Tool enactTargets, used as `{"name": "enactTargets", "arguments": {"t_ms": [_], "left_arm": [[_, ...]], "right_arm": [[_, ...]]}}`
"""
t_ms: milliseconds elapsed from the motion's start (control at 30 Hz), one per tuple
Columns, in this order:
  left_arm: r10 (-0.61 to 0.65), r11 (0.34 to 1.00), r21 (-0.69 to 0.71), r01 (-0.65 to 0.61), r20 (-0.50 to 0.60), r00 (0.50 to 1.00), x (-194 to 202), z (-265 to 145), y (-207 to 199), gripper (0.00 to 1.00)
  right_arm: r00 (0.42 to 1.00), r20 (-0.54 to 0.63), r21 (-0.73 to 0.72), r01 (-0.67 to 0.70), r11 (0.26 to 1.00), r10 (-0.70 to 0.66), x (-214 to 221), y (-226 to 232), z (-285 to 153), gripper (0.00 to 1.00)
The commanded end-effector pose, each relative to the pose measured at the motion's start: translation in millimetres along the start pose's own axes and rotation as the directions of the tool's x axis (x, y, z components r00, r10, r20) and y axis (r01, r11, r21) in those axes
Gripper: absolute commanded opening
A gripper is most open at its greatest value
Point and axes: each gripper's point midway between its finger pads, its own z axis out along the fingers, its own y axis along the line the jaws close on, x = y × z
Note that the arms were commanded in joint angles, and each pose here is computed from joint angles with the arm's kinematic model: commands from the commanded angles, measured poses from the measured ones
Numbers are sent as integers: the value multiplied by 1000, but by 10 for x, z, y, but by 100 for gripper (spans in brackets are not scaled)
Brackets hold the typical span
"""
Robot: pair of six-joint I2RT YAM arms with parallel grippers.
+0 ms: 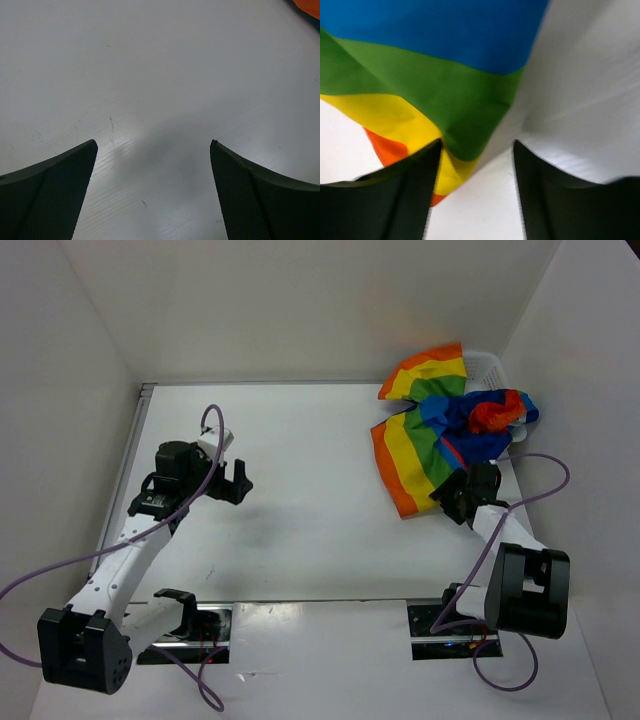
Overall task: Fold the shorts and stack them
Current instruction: Grab the shorts from the pile
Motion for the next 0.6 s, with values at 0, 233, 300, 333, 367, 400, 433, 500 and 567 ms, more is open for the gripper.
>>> {"name": "enactTargets", "arguments": {"t_ms": [0, 233, 300, 333, 367, 400, 433, 500, 567], "left_arm": [[36, 999, -13, -35, 95, 995, -336, -28, 32, 100], [39, 999, -14, -38, 104, 994, -310, -25, 32, 100], [40, 999, -14, -38, 105, 994, -291, -38, 26, 100], [39, 999, -13, -38, 103, 994, -256, -44, 21, 100], [39, 999, -13, -38, 102, 994, -256, -44, 21, 100], [42, 999, -15, -41, 112, 993, -279, -67, 14, 100], [42, 999, -15, -41, 112, 993, -260, -56, 17, 100], [49, 999, -17, -47, 129, 990, -300, -96, 5, 100], [58, 998, -19, -55, 152, 987, -333, -112, 1, 100]], "right_arm": [[993, 117, -103, 9, 995, 3, -301, 223, 33, 60], [993, 98, -247, 93, 965, -71, -214, 441, 18, 12], [991, 104, -258, 109, 960, -85, -222, 464, -7, 0], [992, 97, -254, 107, 961, -85, -205, 451, -5, 0], [986, 118, -275, 150, 950, -121, -248, 511, -69, 0], [982, 116, -323, 180, 929, -150, -241, 609, -129, 0], [974, 122, -352, 222, 910, -190, -239, 668, -183, 0], [964, 163, -414, 260, 873, -210, -385, 896, -374, 0], [953, 215, -452, 292, 843, -215, -608, 1130, -555, 0]]}}
